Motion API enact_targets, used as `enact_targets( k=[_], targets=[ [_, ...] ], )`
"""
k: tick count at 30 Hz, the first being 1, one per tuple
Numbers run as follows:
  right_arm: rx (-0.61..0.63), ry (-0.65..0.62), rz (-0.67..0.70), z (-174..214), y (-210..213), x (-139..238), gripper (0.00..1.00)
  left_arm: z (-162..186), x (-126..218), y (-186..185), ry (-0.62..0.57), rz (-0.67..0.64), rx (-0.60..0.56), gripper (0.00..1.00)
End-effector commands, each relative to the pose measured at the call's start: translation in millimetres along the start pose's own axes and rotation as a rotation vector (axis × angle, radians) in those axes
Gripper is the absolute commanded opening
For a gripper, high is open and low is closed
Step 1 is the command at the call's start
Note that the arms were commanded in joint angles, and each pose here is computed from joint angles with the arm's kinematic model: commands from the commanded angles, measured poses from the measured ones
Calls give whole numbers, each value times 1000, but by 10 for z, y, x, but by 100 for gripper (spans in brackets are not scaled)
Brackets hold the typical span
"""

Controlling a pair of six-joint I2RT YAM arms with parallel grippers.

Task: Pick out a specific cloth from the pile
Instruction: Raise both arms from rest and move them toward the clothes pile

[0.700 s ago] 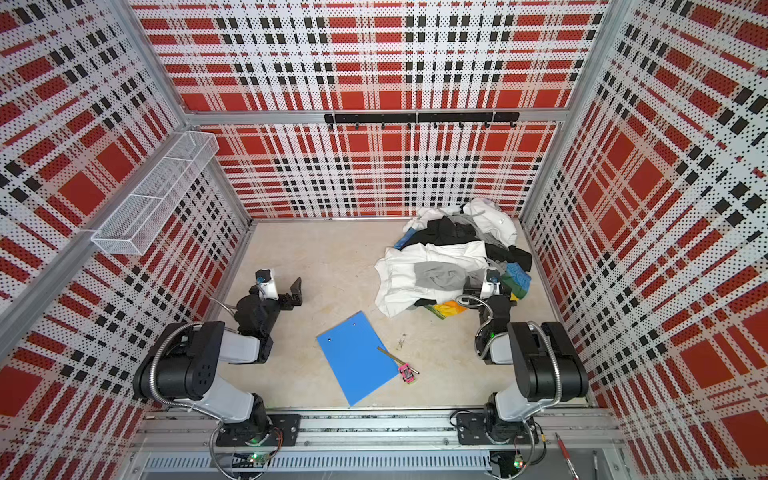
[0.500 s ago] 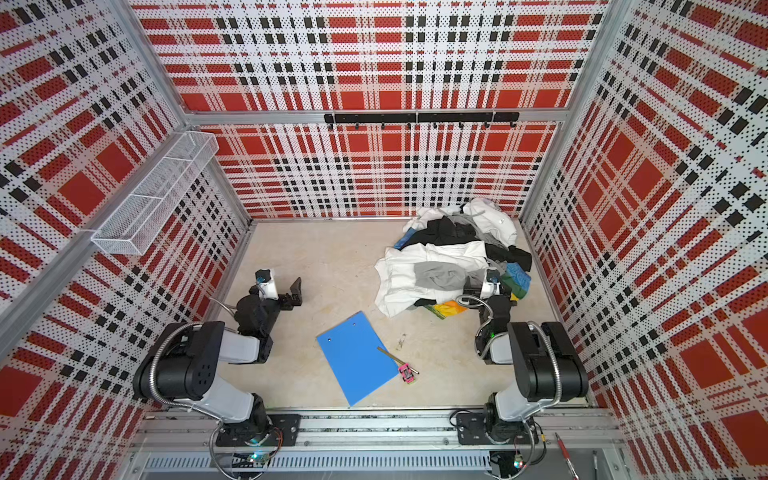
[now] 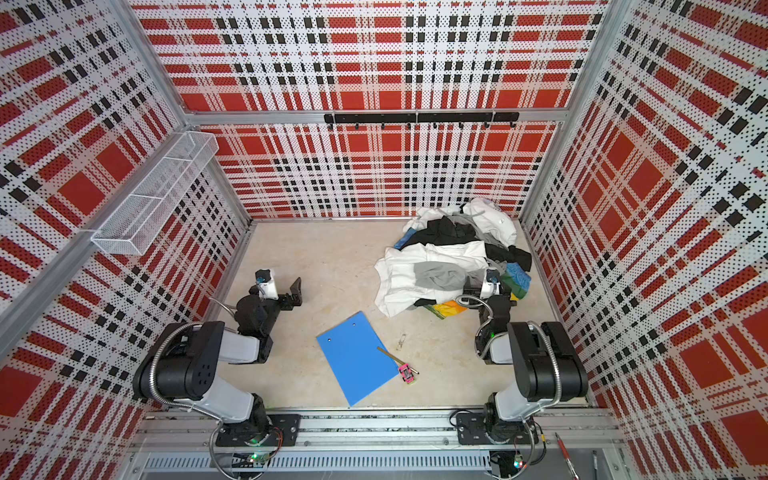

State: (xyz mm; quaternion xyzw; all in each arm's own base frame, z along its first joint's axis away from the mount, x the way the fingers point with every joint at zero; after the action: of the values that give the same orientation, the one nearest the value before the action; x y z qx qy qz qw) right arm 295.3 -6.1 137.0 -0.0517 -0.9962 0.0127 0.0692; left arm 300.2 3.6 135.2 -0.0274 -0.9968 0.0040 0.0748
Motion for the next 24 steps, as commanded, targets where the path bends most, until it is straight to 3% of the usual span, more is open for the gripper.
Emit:
enact_targets(
  k=[1, 19, 24],
  targets=[
    [-3, -49, -2, -92, -2, -16, 100, -85, -34, 10, -34, -2, -11, 99],
    [-35, -97, 47, -142, -59, 89, 100, -123, 113, 109, -94, -19, 41, 99],
    [-66, -51, 83, -352, -99, 145, 100, -284, 77, 75, -30, -23, 42, 99]
  ],
)
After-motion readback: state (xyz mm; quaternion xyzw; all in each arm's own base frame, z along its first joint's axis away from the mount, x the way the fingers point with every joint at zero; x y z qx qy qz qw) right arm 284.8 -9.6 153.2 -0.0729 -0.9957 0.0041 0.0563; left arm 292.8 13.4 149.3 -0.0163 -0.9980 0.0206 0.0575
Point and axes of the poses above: each gripper's point midway between its finger pads, its own x axis back along the fingers, its own y axis along the line the jaws close on, z = x × y, the point moved 9 cm from there along x, back along the fingers, and after that the axes turned 1 degree about -x, right-handed, at the moved point
